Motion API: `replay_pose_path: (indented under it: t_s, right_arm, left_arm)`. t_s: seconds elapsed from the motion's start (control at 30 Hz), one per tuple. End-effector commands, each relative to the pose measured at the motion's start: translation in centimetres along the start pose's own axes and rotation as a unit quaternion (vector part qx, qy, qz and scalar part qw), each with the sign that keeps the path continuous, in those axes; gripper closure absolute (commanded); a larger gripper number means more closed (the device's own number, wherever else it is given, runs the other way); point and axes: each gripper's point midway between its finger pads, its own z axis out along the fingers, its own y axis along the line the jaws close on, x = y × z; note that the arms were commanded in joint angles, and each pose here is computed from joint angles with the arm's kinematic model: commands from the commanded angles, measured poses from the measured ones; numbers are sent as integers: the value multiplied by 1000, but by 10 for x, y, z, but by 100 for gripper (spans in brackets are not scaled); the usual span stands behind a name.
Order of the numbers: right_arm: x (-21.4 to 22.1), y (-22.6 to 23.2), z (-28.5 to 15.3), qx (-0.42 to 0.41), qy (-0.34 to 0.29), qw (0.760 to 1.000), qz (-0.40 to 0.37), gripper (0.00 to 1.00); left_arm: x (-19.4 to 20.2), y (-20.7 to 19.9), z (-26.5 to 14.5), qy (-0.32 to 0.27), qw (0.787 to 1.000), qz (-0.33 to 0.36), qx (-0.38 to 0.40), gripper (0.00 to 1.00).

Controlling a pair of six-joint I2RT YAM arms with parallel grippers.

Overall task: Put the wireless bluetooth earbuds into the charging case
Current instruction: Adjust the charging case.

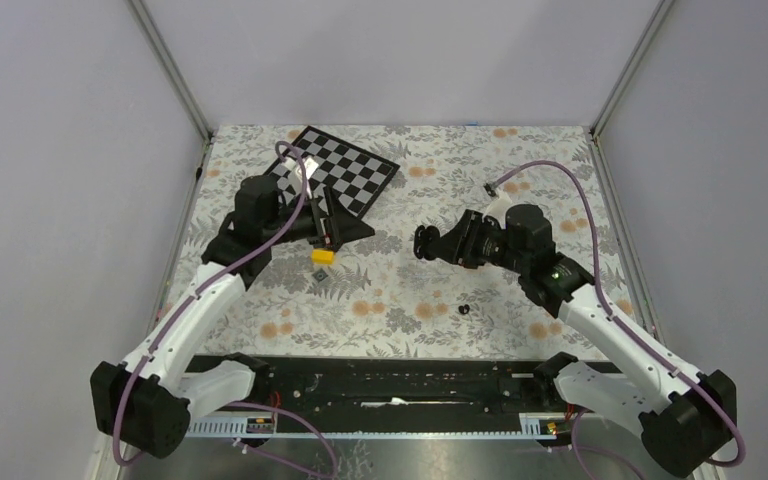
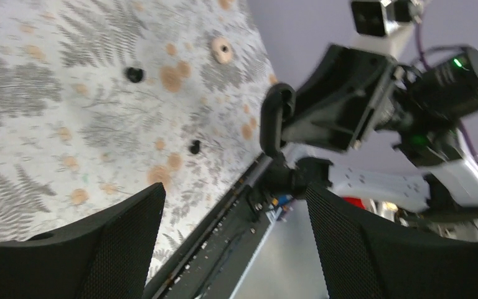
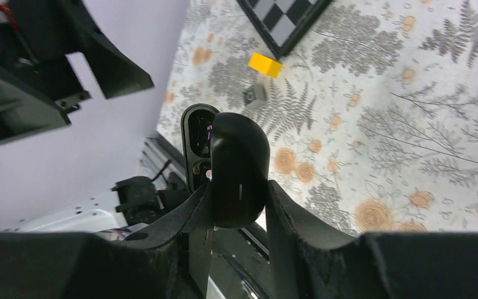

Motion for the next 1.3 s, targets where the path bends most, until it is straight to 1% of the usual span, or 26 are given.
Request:
replay_pose_path:
  t_s: [0.0, 0.07, 0.1, 0.2, 0.37, 0.53, 0.6, 0.8, 0.93, 1.03, 1.13, 1.27]
  right_arm:
    - [-17, 53, -14, -140, -21, 990, 5, 100]
    - [-18, 62, -15, -170, -19, 985, 18, 100]
    - [-18, 67, -16, -186, -16, 982, 24, 100]
    - [-19, 79, -18, -227, -11, 973, 40, 100]
    - [-22, 88, -17, -260, -12, 964, 56, 100]
    - [-23, 91, -17, -275, -11, 960, 62, 100]
    - [-21, 91, -17, -277, -8, 959, 62, 100]
    - [-19, 93, -20, -281, -5, 958, 62, 100]
    - [-17, 94, -21, -285, 1, 957, 61, 100]
    - [-16, 94, -20, -286, 5, 957, 59, 100]
    - [-15, 93, -21, -286, 5, 957, 58, 100]
    - [-13, 92, -21, -285, 7, 956, 61, 100]
  left_arm:
    - [11, -56, -14, 28, 985, 24, 167, 13]
    - [14, -61, -14, 33, 979, 0, 200, 15]
    - [15, -60, -13, 30, 978, -1, 207, 16]
    - [13, -66, -14, 13, 971, -12, 237, 15]
    - [13, -76, -15, 7, 963, -27, 268, 15]
    - [13, -90, -10, 12, 954, -33, 299, 14]
    - [14, -93, -4, 16, 954, -34, 298, 15]
    - [12, -90, 11, 24, 959, -31, 282, 20]
    - [8, -94, 10, 21, 956, -27, 290, 23]
    - [7, -101, 6, 18, 949, -33, 314, 31]
    - [10, -108, 5, 29, 942, -38, 332, 31]
    - [11, -109, 12, 33, 944, -33, 326, 30]
